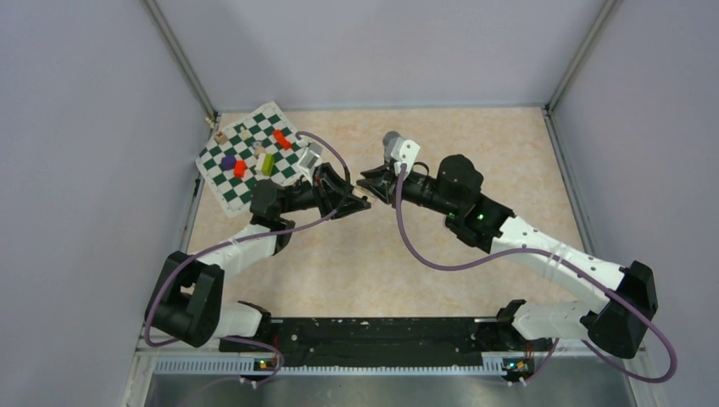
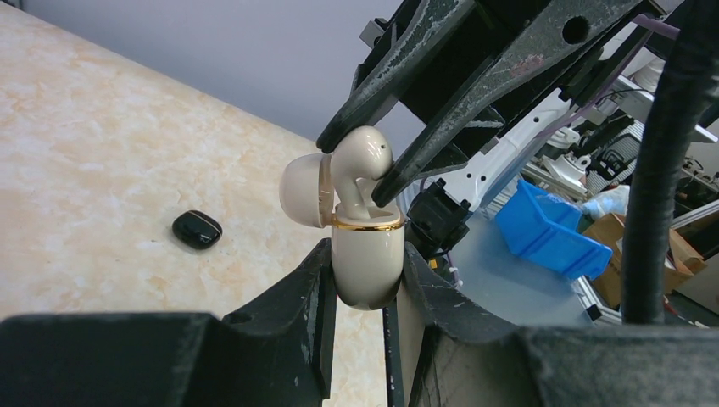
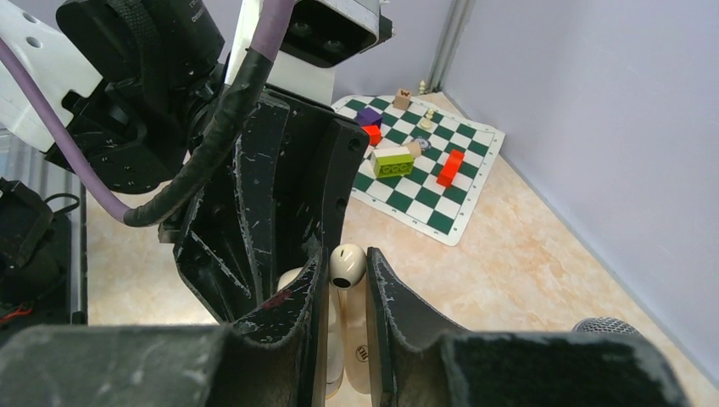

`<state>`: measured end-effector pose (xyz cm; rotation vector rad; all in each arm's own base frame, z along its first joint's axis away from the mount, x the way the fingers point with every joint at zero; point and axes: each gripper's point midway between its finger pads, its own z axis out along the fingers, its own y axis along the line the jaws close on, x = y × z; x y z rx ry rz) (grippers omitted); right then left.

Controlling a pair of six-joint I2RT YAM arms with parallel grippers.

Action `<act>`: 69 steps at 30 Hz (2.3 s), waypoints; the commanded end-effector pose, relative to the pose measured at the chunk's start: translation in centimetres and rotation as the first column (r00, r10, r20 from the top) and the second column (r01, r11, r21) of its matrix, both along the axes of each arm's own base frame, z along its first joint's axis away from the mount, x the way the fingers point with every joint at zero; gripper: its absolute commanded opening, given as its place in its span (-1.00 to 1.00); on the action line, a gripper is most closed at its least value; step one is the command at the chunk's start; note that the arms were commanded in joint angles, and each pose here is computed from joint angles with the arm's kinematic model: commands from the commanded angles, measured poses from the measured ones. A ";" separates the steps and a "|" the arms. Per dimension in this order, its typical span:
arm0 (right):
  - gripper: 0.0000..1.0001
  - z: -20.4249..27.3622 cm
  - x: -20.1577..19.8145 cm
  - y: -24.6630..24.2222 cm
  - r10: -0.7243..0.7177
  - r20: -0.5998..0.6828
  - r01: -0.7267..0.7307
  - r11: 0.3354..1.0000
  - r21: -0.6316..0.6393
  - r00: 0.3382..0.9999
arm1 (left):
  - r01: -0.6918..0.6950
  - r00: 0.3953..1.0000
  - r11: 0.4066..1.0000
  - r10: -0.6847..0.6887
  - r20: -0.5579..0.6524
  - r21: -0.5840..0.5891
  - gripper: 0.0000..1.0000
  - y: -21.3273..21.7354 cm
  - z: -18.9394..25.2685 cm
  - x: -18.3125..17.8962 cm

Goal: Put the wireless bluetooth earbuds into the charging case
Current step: Place the earbud in the charging case.

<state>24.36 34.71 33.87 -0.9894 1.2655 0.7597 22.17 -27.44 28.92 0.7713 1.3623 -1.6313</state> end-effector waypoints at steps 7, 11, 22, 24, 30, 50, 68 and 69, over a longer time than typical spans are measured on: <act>-1.00 0.4 -0.5 0.0 0.008 0.006 -0.008 1.000 -0.011 1.000 | -0.038 0.993 0.996 0.047 0.112 -0.076 -1.00 1.0 3.0 -0.3; -1.00 0.4 -0.3 -0.2 -0.008 0.007 0.008 1.000 -0.016 1.000 | -0.042 0.992 0.996 0.051 0.115 -0.077 -1.00 1.2 3.0 -0.3; -1.00 0.6 -0.6 -0.1 0.006 -0.004 -0.006 1.000 -0.018 1.000 | -0.040 0.991 0.997 0.049 0.124 -0.071 -1.00 1.2 2.9 -0.2; -1.00 0.6 -0.6 0.0 0.010 -0.007 -0.010 1.000 -0.018 1.000 | -0.039 0.991 0.997 0.048 0.127 -0.071 -1.00 1.2 2.9 -0.3; -0.99 0.6 -1.0 0.2 0.035 -0.025 -0.035 0.999 -0.016 0.999 | -0.036 0.990 0.997 0.045 0.132 -0.065 -1.00 1.1 2.7 -0.3; -0.54 1.8 -2.4 0.7 0.108 -0.052 -0.109 0.994 -0.005 0.993 | -0.019 0.984 0.998 0.031 0.175 -0.068 -1.00 1.2 3.1 -0.8; -0.12 5.1 -2.8 0.4 0.118 -0.050 -0.117 0.993 0.030 0.992 | -0.026 0.981 0.997 0.040 0.187 -0.078 -1.00 1.5 3.4 -1.0; -0.08 5.4 -2.9 0.2 0.116 -0.059 -0.115 0.993 0.028 0.992 | -0.024 0.981 0.997 0.038 0.191 -0.078 -1.00 1.5 3.5 -1.0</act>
